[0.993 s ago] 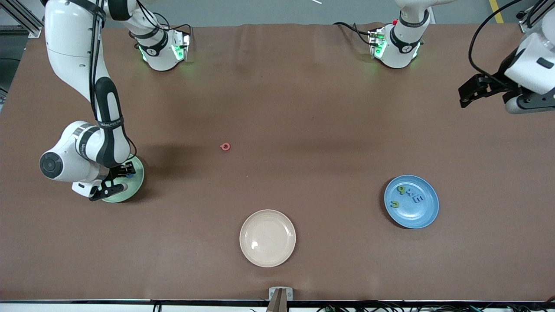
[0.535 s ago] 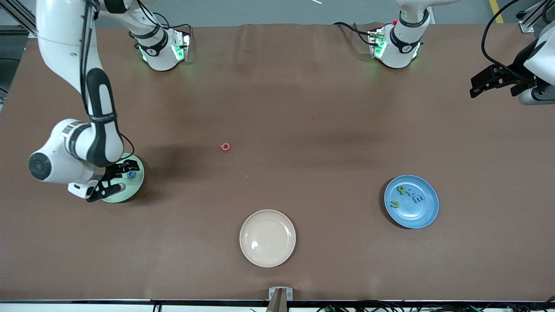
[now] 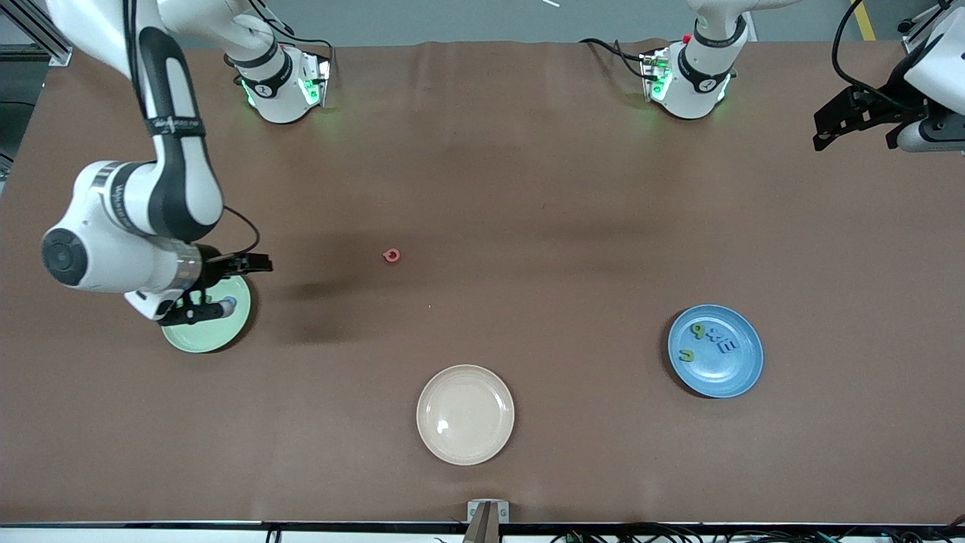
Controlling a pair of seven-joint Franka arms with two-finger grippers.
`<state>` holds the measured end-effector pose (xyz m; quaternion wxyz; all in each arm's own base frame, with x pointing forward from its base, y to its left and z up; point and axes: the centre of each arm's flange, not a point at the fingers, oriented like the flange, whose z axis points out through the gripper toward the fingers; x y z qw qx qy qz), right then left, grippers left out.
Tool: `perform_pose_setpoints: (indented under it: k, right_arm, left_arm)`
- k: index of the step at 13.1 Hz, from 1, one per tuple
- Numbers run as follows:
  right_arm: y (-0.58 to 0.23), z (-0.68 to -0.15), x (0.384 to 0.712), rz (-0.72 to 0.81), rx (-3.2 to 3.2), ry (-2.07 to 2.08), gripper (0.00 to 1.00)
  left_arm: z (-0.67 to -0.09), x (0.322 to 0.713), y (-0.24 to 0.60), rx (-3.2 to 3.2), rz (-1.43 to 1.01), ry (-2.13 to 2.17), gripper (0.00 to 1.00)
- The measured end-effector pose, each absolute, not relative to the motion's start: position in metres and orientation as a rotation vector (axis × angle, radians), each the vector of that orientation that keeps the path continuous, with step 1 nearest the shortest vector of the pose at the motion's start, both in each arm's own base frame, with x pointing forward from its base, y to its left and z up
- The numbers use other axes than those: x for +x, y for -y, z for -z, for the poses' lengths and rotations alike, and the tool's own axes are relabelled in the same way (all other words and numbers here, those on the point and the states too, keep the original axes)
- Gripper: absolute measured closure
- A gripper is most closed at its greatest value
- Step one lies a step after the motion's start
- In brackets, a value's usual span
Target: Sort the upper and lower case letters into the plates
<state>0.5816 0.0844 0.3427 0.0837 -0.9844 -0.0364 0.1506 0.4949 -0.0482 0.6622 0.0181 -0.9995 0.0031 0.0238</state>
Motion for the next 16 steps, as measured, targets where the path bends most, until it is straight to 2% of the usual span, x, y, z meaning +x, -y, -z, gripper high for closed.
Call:
perform_pose_setpoints:
  k: [3, 6, 11, 16]
  right_arm:
    - [-0.169, -0.344, 0.558, -0.49, -2.984, -0.018, 0.0]
    - [-0.235, -0.325, 0.533, -0.394, -3.04, -0.105, 0.0]
    - [-0.266, -0.26, 0.487, -0.133, -3.089, -0.199, 0.0]
    - [-0.295, -0.227, 0.464, -0.096, -3.141, -0.233, 0.0]
  left_arm:
    - [-0.661, 0.495, 0.046, -3.105, -0.073, -0.004, 0.0]
    - [-0.662, 0.496, 0.045, -3.106, -0.069, -0.001, 0.0]
    - [-0.661, 0.497, 0.035, -3.107, -0.071, 0.028, 0.0]
    - [-0.658, 0.5, 0.035, -3.121, -0.065, 0.028, 0.0]
